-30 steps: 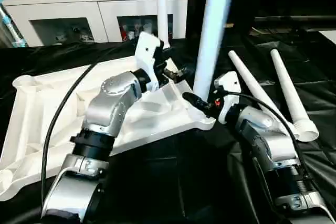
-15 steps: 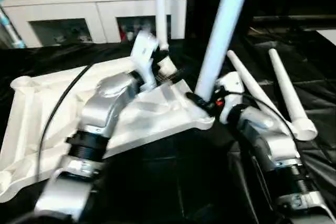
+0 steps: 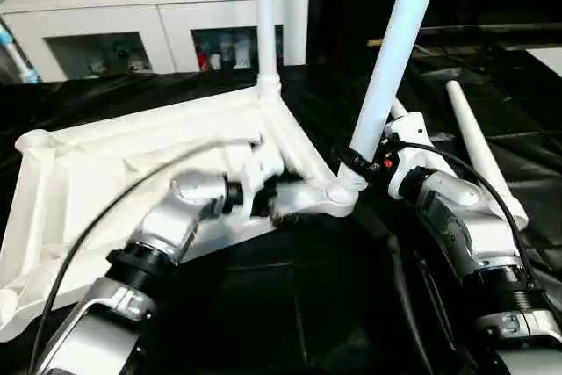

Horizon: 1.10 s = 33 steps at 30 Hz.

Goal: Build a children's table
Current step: Insert table leg to table base

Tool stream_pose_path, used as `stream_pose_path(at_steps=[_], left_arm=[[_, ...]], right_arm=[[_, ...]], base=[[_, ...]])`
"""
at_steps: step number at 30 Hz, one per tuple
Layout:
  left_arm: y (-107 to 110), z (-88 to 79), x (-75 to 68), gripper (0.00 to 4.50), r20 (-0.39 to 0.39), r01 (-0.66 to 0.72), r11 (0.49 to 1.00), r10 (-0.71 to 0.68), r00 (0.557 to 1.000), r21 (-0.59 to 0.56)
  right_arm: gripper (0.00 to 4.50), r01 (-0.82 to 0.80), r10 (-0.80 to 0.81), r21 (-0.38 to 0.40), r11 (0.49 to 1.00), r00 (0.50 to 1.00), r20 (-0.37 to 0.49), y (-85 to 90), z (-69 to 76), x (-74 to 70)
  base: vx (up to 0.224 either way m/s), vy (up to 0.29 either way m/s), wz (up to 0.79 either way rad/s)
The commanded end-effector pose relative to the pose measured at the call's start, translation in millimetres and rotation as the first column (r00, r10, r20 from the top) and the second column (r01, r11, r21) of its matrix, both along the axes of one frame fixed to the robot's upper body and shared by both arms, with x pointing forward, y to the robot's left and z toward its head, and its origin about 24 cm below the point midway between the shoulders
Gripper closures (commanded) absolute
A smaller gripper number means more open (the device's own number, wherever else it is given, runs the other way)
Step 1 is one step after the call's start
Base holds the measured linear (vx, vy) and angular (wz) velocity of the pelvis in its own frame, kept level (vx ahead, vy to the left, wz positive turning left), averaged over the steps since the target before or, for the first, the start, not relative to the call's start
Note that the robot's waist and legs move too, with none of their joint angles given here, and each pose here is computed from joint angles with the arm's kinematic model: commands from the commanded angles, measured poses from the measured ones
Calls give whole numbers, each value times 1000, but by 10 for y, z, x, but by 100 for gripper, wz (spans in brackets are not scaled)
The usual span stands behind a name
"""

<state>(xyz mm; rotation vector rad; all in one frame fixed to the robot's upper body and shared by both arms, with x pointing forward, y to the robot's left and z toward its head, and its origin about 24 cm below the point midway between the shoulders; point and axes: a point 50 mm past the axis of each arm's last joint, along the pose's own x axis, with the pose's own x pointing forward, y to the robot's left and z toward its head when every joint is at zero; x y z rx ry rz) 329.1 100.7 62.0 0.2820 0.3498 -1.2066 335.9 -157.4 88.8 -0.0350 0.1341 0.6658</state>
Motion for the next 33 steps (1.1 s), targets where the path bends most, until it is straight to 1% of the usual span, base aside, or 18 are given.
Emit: stream_pose_path(at_steps=[1,3,6,8,10,11,12,13,16,18,21,23,25,28,31,33], left_arm=[[33,12,52,36,-11,-36,999,36,999,26],[59,-14,54,36,-46,-51,998,53,998,41],[93,-40,62,77,-65,-72,995,77,995,71],[126,-60,79,82,-74,-102,990,110,991,99],[133,-59,78,86,-77,-104,989,113,991,103],[133,-44,64,97,-81,-101,990,110,991,100],[128,-37,51,123,-84,-95,991,104,991,96],[127,-36,46,123,-85,-94,991,103,991,97],[112,-50,19,132,-91,-97,990,106,990,107],[85,-74,-1,164,-104,-100,989,111,988,110],[53,-88,-14,177,-107,-100,989,112,988,112],[14,-90,-18,202,-113,-108,989,120,986,105],[-9,-102,-13,213,-114,-119,987,131,985,108],[-35,-119,-1,247,-110,-136,984,148,983,114],[-68,-134,-5,257,-115,-137,984,150,982,114],[-73,-140,-8,284,-115,-134,984,147,982,118]], right_arm=[[263,-23,23,-7,1000,1000,8,52,26,-10],[263,-27,27,-8,1000,1000,6,59,10,-23],[263,-28,28,-10,1000,1000,3,64,-4,-32],[263,-31,31,-11,999,1000,1,71,-12,-35],[263,-32,32,-12,999,999,0,73,-14,-35],[263,-33,33,-13,999,999,0,79,-18,-35],[263,-33,33,-14,999,999,0,81,-20,-35],[263,-33,33,-14,999,999,0,82,-21,-35],[263,-35,35,-12,999,999,0,98,-24,-30],[263,-38,38,-11,999,999,0,112,-26,-26],[263,-40,40,-11,999,999,1,120,-28,-24],[263,-41,41,-11,999,999,2,122,-27,-23],[263,-41,41,-10,999,999,2,124,-25,-21],[263,-41,41,-10,999,999,3,127,-19,-17],[263,-40,40,-11,999,999,5,122,-17,-18],[263,-39,39,-11,999,999,5,122,-16,-18]], base=[[0,0,0],[0,0,0],[0,0,0],[0,0,0],[0,0,0],[0,0,0],[0,0,0],[0,0,0],[0,0,0],[0,0,0],[0,0,0],[0,0,0],[0,0,0],[0,0,0],[0,0,0],[0,0,0]])
